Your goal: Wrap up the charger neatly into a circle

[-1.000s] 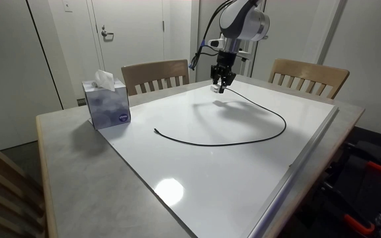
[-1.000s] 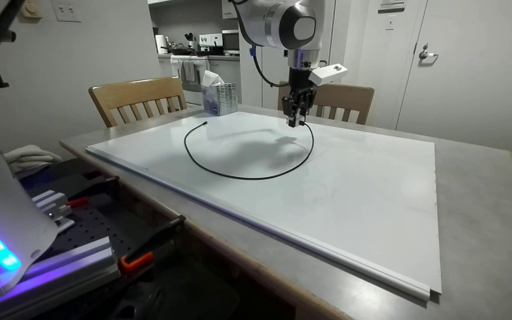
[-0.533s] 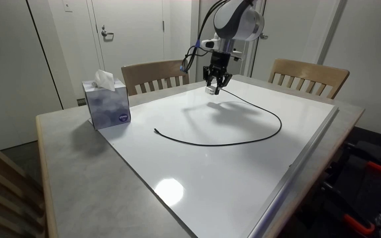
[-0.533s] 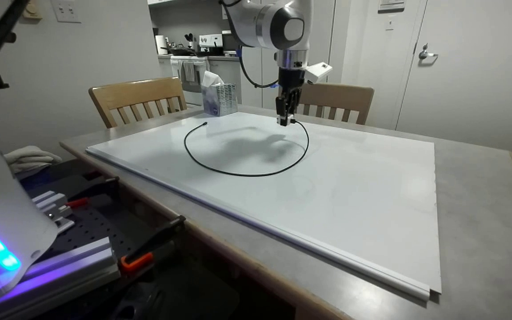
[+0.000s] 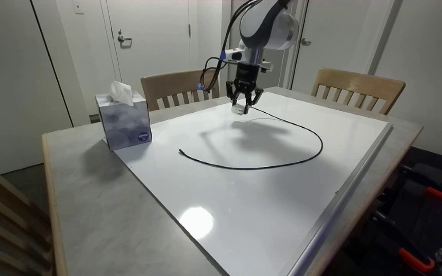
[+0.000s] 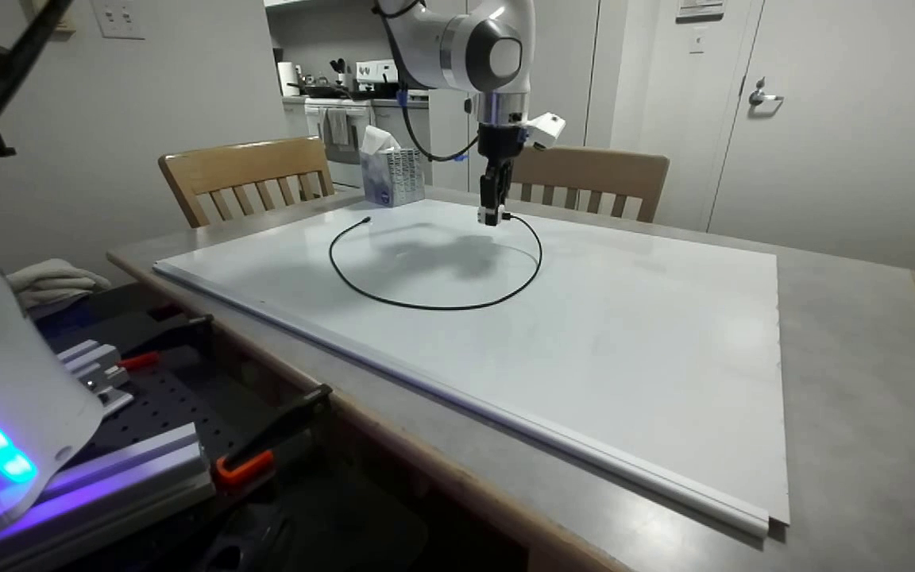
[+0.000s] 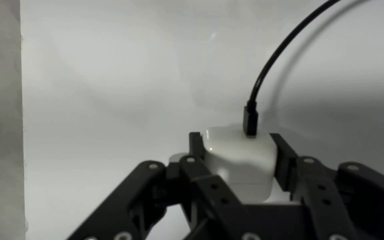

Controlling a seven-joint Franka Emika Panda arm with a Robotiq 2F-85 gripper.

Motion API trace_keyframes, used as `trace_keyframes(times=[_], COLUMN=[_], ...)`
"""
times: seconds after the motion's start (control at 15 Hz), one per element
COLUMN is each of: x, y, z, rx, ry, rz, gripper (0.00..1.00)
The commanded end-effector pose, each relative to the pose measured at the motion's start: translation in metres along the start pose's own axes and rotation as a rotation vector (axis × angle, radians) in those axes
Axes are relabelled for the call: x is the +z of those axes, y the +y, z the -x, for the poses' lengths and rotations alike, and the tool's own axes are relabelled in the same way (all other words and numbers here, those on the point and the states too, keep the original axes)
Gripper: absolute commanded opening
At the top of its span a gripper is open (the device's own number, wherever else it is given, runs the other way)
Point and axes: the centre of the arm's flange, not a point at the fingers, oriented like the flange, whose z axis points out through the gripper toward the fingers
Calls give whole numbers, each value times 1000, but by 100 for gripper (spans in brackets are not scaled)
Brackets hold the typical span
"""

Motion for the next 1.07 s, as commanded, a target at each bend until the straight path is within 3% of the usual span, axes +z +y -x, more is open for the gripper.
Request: trace_keyframes(times=[0.0,0.47,0.53,0.6,0.8,0.87,1.0], x=[0,13,12,15,14,14,10], y=[6,-10,4,3,3,3,9], z=[-6,-38,-35,-37,-36,-36,-44], rx=[-97,-462,-371,-379,-375,-375,-502], ry=[-7,-91,-56,-54,-55,-55,-72], rz=[-12,-20,-34,-36,-35,-36,-55], gripper=[25,25,25,50,50,25,25])
